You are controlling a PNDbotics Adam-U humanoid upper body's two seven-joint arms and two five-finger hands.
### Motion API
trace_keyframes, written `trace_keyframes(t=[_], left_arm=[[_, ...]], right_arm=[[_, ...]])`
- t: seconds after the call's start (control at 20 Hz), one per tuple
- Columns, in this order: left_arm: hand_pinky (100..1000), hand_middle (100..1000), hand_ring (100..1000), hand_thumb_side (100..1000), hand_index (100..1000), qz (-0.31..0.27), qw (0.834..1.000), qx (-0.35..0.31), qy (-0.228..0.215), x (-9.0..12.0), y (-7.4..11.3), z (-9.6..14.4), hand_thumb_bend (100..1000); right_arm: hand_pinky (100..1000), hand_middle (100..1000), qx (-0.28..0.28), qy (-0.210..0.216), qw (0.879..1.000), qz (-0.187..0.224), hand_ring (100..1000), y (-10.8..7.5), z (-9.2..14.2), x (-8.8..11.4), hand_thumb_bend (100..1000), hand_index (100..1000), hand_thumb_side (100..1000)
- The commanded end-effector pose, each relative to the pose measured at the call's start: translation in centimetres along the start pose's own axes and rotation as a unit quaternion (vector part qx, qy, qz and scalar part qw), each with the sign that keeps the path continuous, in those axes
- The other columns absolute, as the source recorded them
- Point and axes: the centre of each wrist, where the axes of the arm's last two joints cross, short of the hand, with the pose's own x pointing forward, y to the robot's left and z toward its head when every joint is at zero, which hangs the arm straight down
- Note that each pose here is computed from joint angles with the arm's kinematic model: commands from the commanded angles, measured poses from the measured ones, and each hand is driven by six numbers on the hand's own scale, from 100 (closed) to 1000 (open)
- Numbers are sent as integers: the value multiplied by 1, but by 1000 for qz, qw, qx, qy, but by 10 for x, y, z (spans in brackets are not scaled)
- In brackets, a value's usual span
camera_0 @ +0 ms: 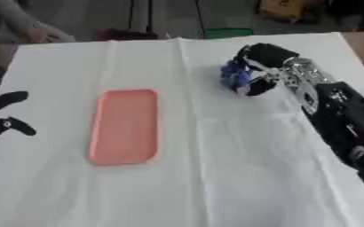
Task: Pick up objects on the table and place them in the box.
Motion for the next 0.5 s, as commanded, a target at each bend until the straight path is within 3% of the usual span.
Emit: trace_keyframes(t=[0.05, 0.15, 0.2, 0.5], left_arm=[[528, 976, 847, 790, 983, -5, 1000, -4, -17, 8, 2, -5, 133], [528, 976, 847, 790, 983, -5, 1000, -4, -17, 8, 2, -5, 133], [528, 976, 847, 790, 983, -5, 1000, -4, -17, 8, 2, -5, 134], [529, 976, 848, 790, 984, -5, 1000, -3, -17, 8, 2, -5, 135]], right_arm=[[649, 467, -20, 7, 1000, 15, 621, -9, 1, -6, 175, 603, 264], [649, 465, -22, 8, 1000, 17, 620, -8, 2, -6, 170, 600, 261], [627, 439, -25, 8, 1000, 17, 602, -8, 2, -6, 100, 566, 219], [586, 407, -71, -2, 997, 11, 573, -19, 2, -2, 100, 538, 154]])
